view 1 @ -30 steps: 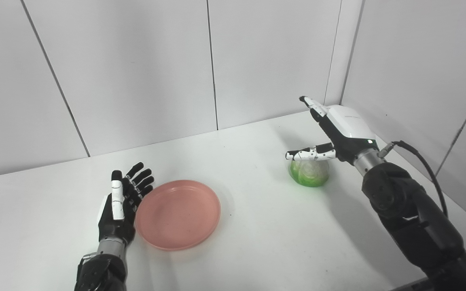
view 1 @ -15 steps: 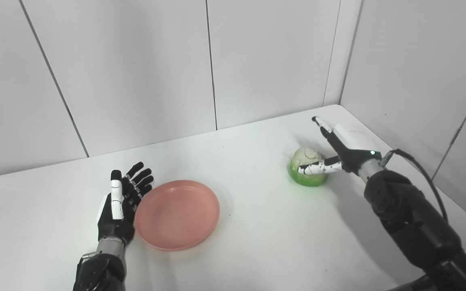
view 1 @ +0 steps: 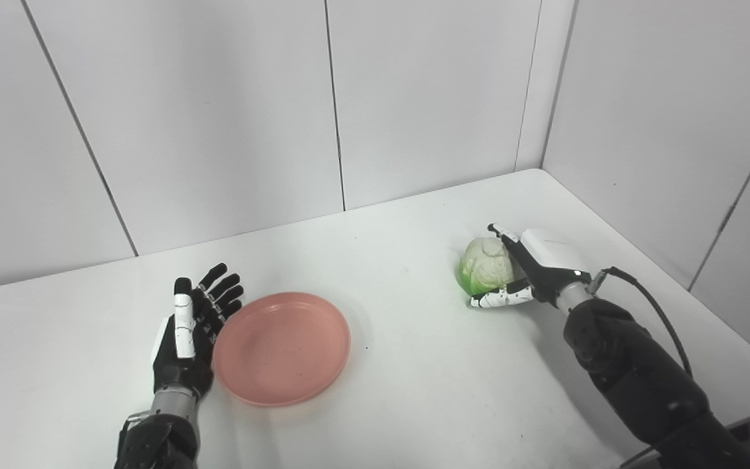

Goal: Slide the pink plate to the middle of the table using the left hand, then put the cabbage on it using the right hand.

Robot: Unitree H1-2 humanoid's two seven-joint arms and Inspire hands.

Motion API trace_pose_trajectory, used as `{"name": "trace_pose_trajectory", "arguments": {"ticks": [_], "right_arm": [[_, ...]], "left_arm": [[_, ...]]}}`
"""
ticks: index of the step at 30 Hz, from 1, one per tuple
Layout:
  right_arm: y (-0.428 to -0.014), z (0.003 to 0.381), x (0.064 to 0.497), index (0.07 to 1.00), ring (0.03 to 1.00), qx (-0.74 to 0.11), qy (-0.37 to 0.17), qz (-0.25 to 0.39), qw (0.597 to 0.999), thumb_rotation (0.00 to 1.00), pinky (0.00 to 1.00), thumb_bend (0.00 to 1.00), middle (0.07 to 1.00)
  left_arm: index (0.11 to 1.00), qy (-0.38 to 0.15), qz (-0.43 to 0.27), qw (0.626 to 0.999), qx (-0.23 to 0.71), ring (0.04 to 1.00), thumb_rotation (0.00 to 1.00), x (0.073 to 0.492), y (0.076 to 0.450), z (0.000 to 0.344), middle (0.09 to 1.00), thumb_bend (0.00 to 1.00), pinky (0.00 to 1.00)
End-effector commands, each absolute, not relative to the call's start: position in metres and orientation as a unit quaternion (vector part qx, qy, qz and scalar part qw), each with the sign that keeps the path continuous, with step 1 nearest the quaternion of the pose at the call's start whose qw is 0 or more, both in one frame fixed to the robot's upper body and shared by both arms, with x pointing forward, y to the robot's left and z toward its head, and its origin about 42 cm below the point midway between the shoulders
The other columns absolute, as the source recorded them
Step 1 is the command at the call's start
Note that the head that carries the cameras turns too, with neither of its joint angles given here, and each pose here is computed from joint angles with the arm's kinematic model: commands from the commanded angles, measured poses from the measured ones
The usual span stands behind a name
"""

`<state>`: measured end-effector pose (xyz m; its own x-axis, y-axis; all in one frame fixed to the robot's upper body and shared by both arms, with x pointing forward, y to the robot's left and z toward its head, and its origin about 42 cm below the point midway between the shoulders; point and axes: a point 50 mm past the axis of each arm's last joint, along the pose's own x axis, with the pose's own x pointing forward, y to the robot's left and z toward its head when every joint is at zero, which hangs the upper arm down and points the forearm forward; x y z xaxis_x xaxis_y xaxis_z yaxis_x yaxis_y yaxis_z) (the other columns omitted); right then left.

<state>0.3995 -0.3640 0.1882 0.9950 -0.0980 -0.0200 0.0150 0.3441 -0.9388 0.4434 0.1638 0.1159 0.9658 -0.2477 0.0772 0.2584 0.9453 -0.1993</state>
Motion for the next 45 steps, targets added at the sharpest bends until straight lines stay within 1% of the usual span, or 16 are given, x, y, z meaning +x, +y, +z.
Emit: {"name": "trace_pose_trajectory", "arguments": {"ticks": [1, 2, 3, 4, 5, 6, 7, 8, 10, 12, 15, 20, 24, 30, 36, 45], "right_arm": [[-0.361, 0.212, 0.414, 0.884, 0.795, -0.571, -0.020, -0.052, 0.819, 0.37, 0.66, 0.95, 0.856], [-0.360, 0.210, 0.415, 0.853, 0.737, -0.568, -0.022, -0.055, 0.821, 0.26, 0.62, 0.92, 0.810], [-0.359, 0.208, 0.416, 0.849, 0.729, -0.565, -0.023, -0.058, 0.823, 0.25, 0.61, 0.92, 0.803], [-0.359, 0.206, 0.417, 0.829, 0.697, -0.560, -0.022, -0.063, 0.826, 0.19, 0.59, 0.90, 0.773], [-0.359, 0.204, 0.418, 0.815, 0.678, -0.551, -0.025, -0.071, 0.831, 0.16, 0.58, 0.88, 0.753], [-0.358, 0.201, 0.419, 0.764, 0.616, -0.544, -0.033, -0.081, 0.834, 0.09, 0.53, 0.84, 0.691], [-0.358, 0.199, 0.420, 0.703, 0.564, -0.540, -0.040, -0.090, 0.836, 0.05, 0.49, 0.71, 0.593], [-0.358, 0.197, 0.420, 0.596, 0.515, -0.537, -0.049, -0.099, 0.836, 0.02, 0.44, 0.60, 0.521], [-0.357, 0.194, 0.419, 0.523, 0.445, -0.535, -0.058, -0.109, 0.836, 0.00, 0.37, 0.54, 0.481], [-0.356, 0.193, 0.418, 0.509, 0.419, -0.533, -0.071, -0.120, 0.834, 0.00, 0.34, 0.53, 0.468], [-0.357, 0.192, 0.418, 0.508, 0.414, -0.529, -0.086, -0.136, 0.833, 0.00, 0.33, 0.53, 0.465], [-0.354, 0.195, 0.416, 0.515, 0.421, -0.519, -0.103, -0.151, 0.835, 0.00, 0.34, 0.52, 0.460], [-0.349, 0.200, 0.413, 0.515, 0.429, -0.499, -0.138, -0.163, 0.840, 0.00, 0.36, 0.52, 0.463], [-0.313, 0.216, 0.403, 0.512, 0.434, -0.429, -0.184, -0.161, 0.869, 0.00, 0.37, 0.53, 0.465], [-0.255, 0.227, 0.399, 0.521, 0.413, -0.347, -0.232, -0.112, 0.902, 0.00, 0.35, 0.52, 0.452], [-0.188, 0.219, 0.402, 0.518, 0.395, -0.299, -0.244, -0.011, 0.922, 0.00, 0.34, 0.53, 0.450]], "left_arm": [[0.809, 0.000, -0.124, 0.987, -0.101, 0.825, 1.00, 0.428, 0.172, 0.092, 0.814, 0.84, 0.86], [0.808, 0.001, -0.123, 0.987, -0.100, 0.825, 1.00, 0.428, 0.172, 0.092, 0.814, 0.83, 0.86], [0.808, 0.002, -0.123, 0.987, -0.100, 0.825, 1.00, 0.427, 0.173, 0.092, 0.814, 0.83, 0.86], [0.805, 0.002, -0.122, 0.987, -0.100, 0.825, 1.00, 0.428, 0.173, 0.091, 0.812, 0.84, 0.87], [0.803, 0.002, -0.122, 0.988, -0.100, 0.825, 1.00, 0.428, 0.173, 0.091, 0.811, 0.84, 0.87], [0.798, 0.001, -0.123, 0.987, -0.100, 0.825, 1.00, 0.427, 0.174, 0.091, 0.809, 0.84, 0.87], [0.800, 0.001, -0.124, 0.987, -0.101, 0.826, 1.00, 0.427, 0.174, 0.091, 0.811, 0.84, 0.86], [0.798, 0.001, -0.124, 0.987, -0.102, 0.824, 1.00, 0.427, 0.174, 0.091, 0.809, 0.84, 0.85], [0.797, 0.000, -0.123, 0.987, -0.103, 0.820, 1.00, 0.427, 0.174, 0.090, 0.809, 0.84, 0.84], [0.800, 0.003, -0.124, 0.987, -0.107, 0.823, 1.00, 0.427, 0.173, 0.091, 0.811, 0.84, 0.84], [0.797, 0.004, -0.124, 0.986, -0.107, 0.823, 1.00, 0.427, 0.173, 0.091, 0.809, 0.85, 0.84], [0.796, 0.004, -0.125, 0.986, -0.107, 0.824, 1.00, 0.427, 0.173, 0.091, 0.808, 0.85, 0.85], [0.799, 0.003, -0.126, 0.986, -0.107, 0.827, 1.00, 0.425, 0.170, 0.091, 0.810, 0.84, 0.84], [0.791, 0.004, -0.125, 0.987, -0.102, 0.819, 1.00, 0.422, 0.167, 0.093, 0.804, 0.83, 0.83], [0.788, 0.000, -0.121, 0.987, -0.103, 0.818, 1.00, 0.419, 0.156, 0.094, 0.801, 0.83, 0.84], [0.780, 0.003, -0.121, 0.987, -0.105, 0.813, 1.00, 0.412, 0.133, 0.098, 0.796, 0.81, 0.83]]}}
